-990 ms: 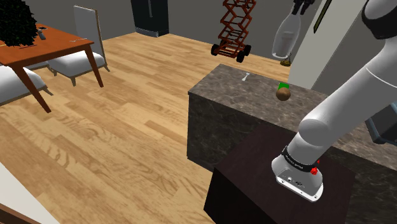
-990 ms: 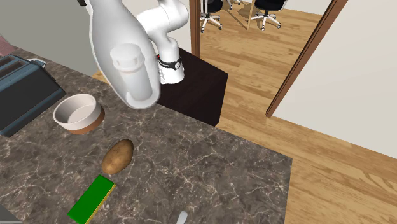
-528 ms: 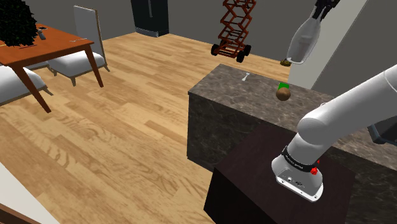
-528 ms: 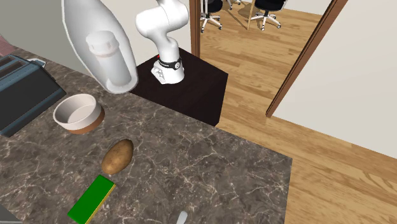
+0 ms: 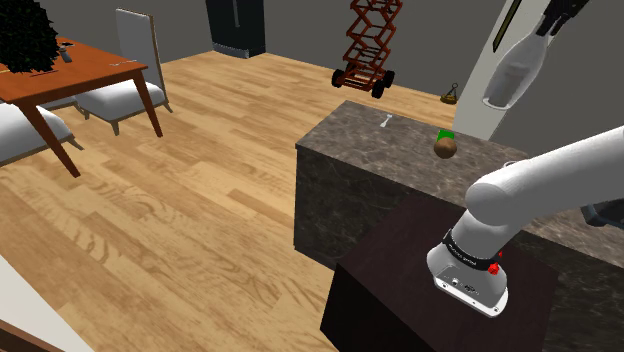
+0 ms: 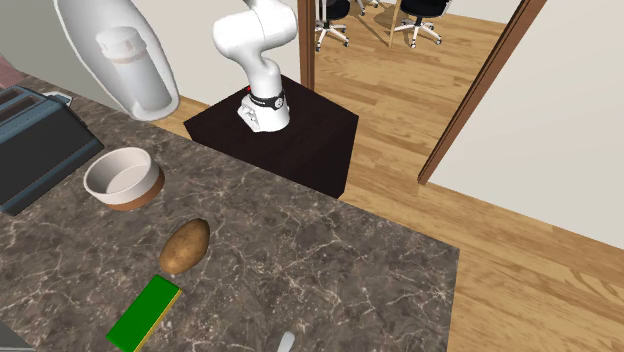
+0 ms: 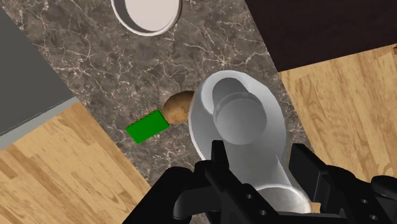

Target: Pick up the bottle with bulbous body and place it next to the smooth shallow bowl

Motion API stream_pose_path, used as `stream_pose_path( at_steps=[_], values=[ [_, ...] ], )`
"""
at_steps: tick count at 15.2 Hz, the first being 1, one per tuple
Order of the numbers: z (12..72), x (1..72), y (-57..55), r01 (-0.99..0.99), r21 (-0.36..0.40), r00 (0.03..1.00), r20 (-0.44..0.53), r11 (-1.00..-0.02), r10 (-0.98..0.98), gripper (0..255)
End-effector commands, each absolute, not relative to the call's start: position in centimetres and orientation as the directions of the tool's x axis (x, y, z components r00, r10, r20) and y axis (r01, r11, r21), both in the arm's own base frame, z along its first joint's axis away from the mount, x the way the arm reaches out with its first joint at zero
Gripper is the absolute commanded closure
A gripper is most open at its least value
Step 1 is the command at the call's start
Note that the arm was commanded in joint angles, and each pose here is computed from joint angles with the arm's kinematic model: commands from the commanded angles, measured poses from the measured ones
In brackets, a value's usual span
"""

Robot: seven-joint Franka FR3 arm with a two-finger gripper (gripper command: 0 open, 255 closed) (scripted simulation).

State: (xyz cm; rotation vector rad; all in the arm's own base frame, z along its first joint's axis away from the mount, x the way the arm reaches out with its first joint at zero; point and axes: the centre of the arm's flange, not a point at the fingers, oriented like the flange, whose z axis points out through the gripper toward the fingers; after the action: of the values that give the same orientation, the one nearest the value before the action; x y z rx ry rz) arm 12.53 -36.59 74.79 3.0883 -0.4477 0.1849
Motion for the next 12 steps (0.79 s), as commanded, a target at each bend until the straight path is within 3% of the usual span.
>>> stream_pose_path(
  at_steps=[1,12],
  values=[
    [74.6,9.9,-36.6,-0.282,-0.001,0.952,0.119,-0.959,-0.280,255],
    [74.7,-4.5,-37.8,-0.282,-0.001,0.952,0.119,-0.959,-0.280,255]
  ],
)
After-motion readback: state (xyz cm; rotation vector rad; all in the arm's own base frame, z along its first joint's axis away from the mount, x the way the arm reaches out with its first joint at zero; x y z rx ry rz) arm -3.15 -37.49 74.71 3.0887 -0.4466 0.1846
